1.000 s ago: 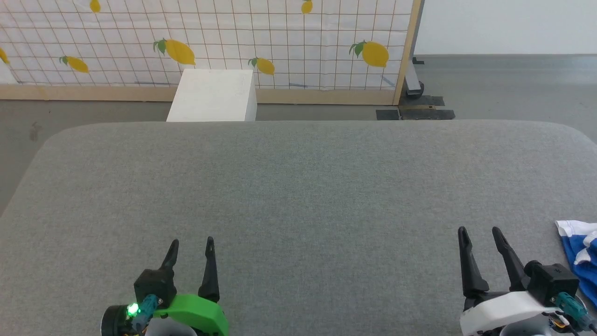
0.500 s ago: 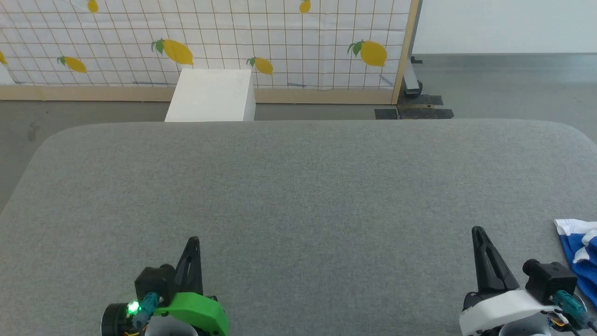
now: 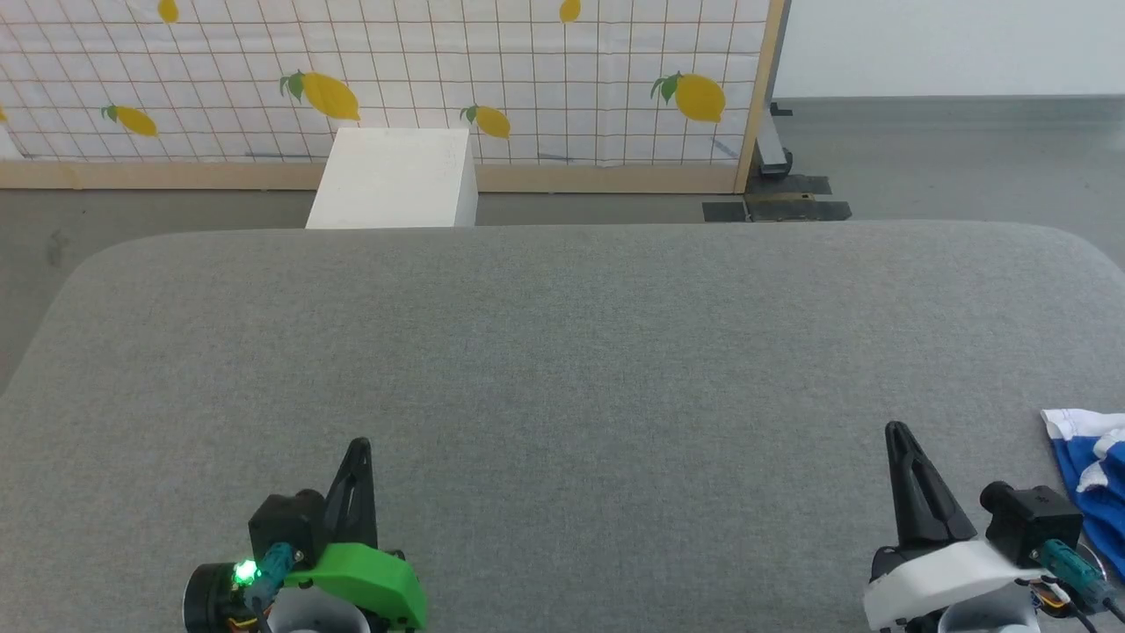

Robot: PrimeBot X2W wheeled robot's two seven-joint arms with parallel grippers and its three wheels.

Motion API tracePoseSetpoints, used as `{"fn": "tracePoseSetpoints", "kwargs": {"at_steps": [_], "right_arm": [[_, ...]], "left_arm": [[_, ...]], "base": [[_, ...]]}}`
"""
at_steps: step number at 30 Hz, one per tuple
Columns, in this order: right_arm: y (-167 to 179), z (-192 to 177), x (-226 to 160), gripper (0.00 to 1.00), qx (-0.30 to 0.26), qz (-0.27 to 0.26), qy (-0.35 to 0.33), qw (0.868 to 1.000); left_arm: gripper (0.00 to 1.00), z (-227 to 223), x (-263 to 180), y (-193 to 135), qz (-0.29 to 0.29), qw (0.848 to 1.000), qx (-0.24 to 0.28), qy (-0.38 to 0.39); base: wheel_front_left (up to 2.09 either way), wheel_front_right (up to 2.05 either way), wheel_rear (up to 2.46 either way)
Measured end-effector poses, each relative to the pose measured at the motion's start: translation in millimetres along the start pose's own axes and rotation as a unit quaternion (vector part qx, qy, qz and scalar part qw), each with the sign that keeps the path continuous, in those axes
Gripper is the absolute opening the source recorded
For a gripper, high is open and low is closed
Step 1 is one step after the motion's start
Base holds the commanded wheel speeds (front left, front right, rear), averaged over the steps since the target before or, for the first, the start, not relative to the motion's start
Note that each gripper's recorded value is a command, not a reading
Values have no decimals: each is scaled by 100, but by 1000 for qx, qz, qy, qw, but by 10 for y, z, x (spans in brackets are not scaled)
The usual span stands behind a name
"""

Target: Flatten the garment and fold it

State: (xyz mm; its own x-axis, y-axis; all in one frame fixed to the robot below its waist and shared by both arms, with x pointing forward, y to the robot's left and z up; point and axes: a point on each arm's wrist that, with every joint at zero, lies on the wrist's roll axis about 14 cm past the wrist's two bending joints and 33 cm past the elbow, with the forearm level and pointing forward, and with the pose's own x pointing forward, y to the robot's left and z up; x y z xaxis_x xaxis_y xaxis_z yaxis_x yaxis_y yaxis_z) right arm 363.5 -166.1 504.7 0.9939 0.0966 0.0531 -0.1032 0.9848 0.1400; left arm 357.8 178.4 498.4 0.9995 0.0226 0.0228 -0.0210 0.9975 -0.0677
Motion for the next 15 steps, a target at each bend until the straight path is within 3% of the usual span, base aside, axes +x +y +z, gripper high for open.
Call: {"fn": "tracePoseSetpoints", "kwargs": {"at_steps": [15], "right_arm": [[13, 10, 8, 0, -14, 4, 8, 1000]], "left_arm": [[0, 50, 34, -8, -3, 1000, 4, 1]], "base": [[0, 0, 0]]}}
